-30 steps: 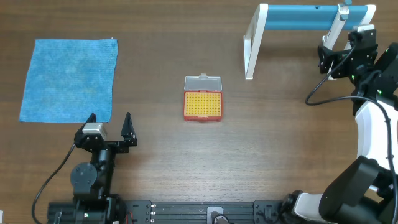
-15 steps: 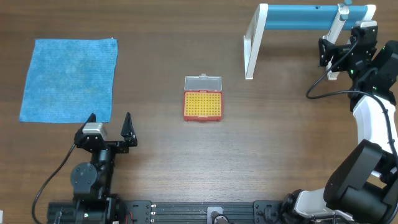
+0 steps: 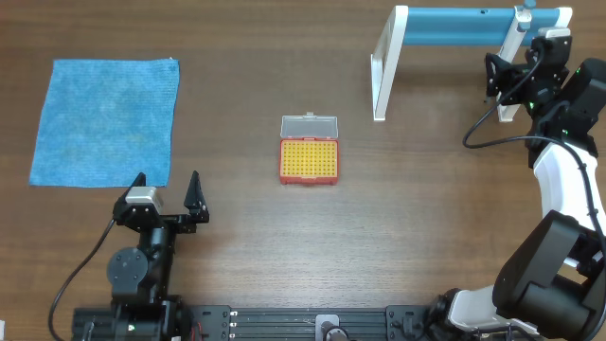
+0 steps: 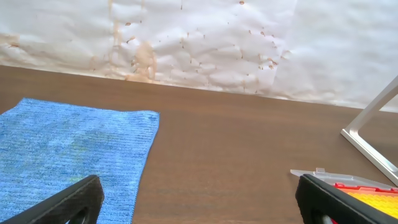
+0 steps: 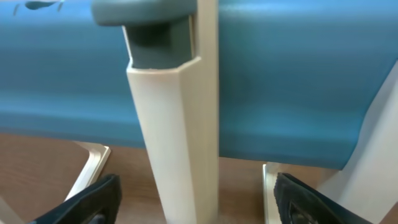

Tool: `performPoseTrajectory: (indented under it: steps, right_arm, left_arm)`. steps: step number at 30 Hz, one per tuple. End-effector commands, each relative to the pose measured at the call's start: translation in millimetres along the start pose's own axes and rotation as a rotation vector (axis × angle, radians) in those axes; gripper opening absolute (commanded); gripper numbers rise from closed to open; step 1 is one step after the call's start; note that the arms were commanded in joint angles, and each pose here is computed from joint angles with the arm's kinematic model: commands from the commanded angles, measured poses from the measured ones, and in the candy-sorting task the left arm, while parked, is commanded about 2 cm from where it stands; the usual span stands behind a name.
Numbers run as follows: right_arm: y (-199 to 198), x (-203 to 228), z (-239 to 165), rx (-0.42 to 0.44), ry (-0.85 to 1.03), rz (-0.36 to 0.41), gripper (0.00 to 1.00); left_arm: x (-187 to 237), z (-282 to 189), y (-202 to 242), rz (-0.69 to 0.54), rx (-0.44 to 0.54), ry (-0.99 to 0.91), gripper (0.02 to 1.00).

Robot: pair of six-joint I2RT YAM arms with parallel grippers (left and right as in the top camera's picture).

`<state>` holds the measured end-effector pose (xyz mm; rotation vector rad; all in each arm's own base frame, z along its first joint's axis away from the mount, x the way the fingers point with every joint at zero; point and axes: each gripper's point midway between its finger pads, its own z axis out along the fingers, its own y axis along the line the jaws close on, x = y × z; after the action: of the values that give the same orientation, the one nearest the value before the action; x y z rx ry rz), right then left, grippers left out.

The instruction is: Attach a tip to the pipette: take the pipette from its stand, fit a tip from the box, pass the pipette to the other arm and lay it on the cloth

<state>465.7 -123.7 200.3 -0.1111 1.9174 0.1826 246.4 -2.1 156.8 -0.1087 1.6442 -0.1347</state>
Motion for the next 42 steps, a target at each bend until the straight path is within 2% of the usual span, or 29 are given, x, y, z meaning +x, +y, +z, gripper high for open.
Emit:
performPoseTrajectory:
  steps: [1, 4, 22, 35, 36, 42]
  right_arm:
    - [1.8, -4.1, 5.4, -0.005, -0.007, 0.0, 0.748]
    - [1.8, -3.8, 5.5, -0.005, -0.006, 0.0, 0.706]
    - [1.9, -3.9, 5.4, -0.005, -0.006, 0.0, 0.303]
    - [2.0, -3.8, 5.4, -0.005, -0.006, 0.001, 0.187]
    - [2.0, -3.7, 5.4, -0.005, -0.006, 0.001, 0.148]
    - [1.9, -3.6, 5.3, -0.005, -0.005, 0.001, 0.082]
  left_arm:
    - [0.7, -0.4, 1.2, 0.014, -0.008, 0.001, 1.0]
    - [0.7, -0.4, 1.2, 0.014, -0.008, 0.001, 1.0]
    - [0.7, -0.4, 1.2, 0.014, -0.008, 0.001, 1.0]
    - [0.7, -0.4, 1.2, 0.014, -0.008, 0.001, 1.0]
    - [0.7, -0.4, 1.2, 0.014, -0.008, 0.001, 1.0]
    - [0.7, -0.4, 1.2, 0.014, -0.008, 0.001, 1.0]
